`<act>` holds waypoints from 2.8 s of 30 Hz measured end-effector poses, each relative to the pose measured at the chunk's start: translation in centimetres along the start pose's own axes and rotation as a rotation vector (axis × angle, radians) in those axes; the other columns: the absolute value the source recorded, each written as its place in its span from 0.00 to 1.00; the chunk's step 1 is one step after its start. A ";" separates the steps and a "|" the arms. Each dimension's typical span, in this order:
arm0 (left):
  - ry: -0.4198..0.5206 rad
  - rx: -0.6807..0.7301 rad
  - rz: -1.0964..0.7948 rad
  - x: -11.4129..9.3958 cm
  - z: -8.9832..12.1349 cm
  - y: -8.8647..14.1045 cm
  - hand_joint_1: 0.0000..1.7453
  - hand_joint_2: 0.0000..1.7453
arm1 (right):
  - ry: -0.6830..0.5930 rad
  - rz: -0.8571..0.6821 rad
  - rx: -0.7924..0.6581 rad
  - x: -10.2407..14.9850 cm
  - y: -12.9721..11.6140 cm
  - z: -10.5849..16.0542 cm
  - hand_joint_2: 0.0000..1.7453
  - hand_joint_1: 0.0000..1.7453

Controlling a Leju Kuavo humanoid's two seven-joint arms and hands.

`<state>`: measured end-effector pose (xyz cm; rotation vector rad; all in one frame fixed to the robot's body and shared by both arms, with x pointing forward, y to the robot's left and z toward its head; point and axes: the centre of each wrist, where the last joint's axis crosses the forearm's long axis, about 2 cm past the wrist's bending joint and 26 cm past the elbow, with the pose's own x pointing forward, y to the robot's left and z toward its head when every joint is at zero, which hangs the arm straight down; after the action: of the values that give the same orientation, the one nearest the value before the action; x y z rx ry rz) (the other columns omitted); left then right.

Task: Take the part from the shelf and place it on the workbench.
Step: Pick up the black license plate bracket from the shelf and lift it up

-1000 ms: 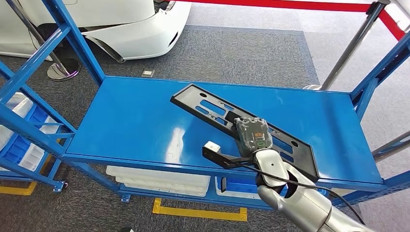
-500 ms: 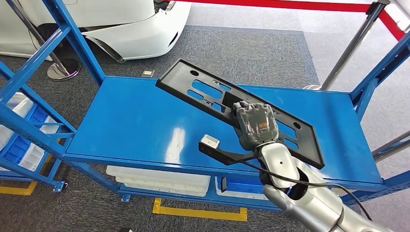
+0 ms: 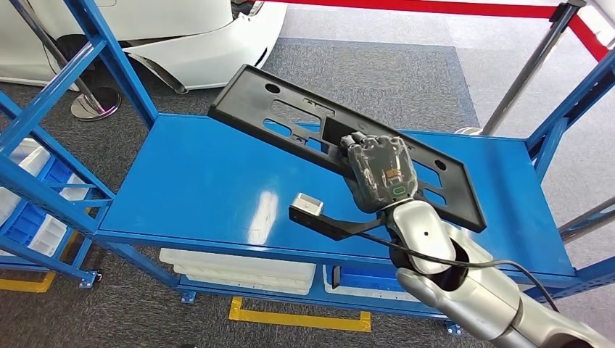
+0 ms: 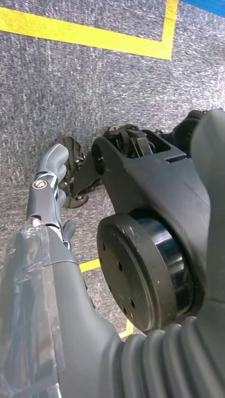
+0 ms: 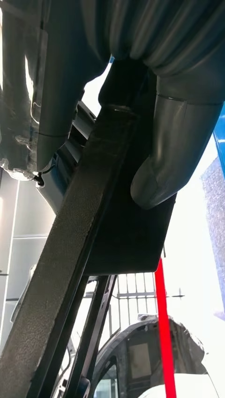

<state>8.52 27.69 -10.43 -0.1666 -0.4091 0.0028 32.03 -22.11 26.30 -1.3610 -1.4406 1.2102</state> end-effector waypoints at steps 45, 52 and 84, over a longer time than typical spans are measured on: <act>0.009 0.048 0.003 -0.2 0.1 0.7 0.00 1.00 | -0.060 -0.069 0.033 1.1 -0.2 0.3 1.00 1.00; 0.005 0.048 0.003 -0.1 0.1 0.7 0.00 1.00 | -0.061 -0.073 0.030 1.1 -0.4 0.3 1.00 1.00; 0.006 0.041 -0.017 0.8 -0.1 0.6 0.00 1.00 | -0.103 -0.098 0.050 1.1 -0.6 0.5 1.00 1.00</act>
<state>9.29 28.27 -10.31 -0.1230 -0.4047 -0.0065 31.33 -21.06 26.69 -1.1959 -1.5197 1.2598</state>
